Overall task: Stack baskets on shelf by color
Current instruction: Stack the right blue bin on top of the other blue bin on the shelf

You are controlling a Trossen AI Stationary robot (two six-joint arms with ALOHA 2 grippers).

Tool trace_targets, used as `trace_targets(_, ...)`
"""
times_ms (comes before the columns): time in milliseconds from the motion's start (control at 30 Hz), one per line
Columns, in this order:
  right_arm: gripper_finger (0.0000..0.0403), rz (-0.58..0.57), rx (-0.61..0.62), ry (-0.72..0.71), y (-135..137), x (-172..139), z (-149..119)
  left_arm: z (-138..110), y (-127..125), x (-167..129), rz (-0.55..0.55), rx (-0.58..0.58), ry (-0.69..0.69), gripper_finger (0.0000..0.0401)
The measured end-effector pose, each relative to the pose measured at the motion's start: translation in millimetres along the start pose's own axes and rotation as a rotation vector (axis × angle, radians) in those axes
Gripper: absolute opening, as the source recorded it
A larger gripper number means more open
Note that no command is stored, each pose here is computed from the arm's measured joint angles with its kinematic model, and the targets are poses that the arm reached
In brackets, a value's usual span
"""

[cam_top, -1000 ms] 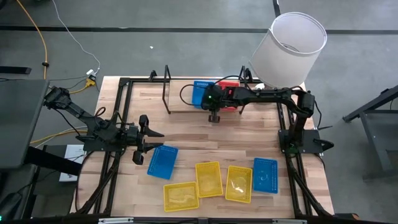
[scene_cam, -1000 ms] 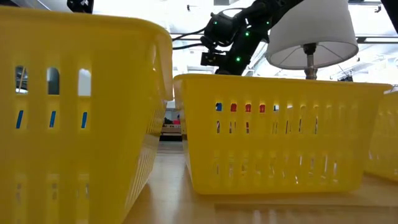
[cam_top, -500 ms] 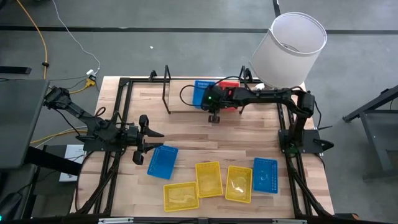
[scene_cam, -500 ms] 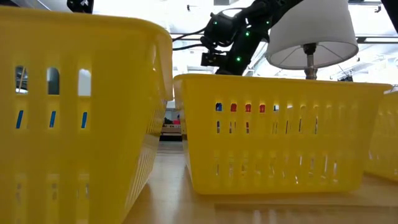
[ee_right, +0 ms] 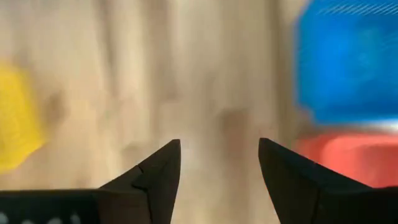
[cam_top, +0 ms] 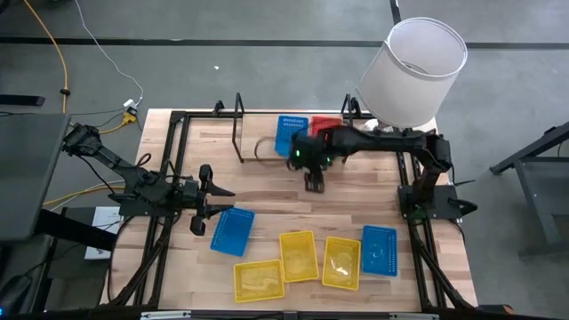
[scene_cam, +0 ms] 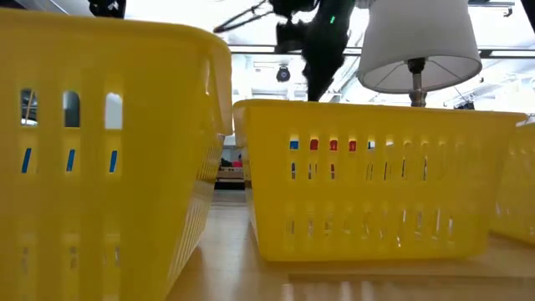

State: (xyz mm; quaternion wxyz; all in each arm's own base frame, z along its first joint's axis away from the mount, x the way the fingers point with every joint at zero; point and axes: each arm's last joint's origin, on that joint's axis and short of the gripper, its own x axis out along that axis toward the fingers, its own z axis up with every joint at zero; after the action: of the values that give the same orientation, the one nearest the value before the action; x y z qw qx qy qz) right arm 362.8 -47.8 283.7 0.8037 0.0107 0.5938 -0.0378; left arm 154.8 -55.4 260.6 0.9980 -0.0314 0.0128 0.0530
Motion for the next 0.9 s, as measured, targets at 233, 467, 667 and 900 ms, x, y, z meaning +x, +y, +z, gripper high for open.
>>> trace_targets(233, 0.0199, 0.026, -0.013, 0.308, 78.9, 3.9, -36.3, -0.1, 0.0, 0.1, 0.0, -0.016, 0.0, 0.014)
trace_targets(467, 0.0199, -0.066, 0.059, 0.47, 126.8, 11.3, -106.0, -1.4, -0.6, 1.3, 0.001, -0.003, 0.008, 0.014)
trace_targets(667, 0.0199, -0.002, 0.277, 0.302, 145.9, -12.4, -166.2, -1.4, -0.5, 1.3, 0.001, 0.0, 0.008, 0.014)
trace_targets(900, 0.0199, 0.3, 0.491, 0.122, 185.8, -27.9, -203.4, -1.4, -0.5, 1.3, 0.001, 0.0, 0.008, 0.014)
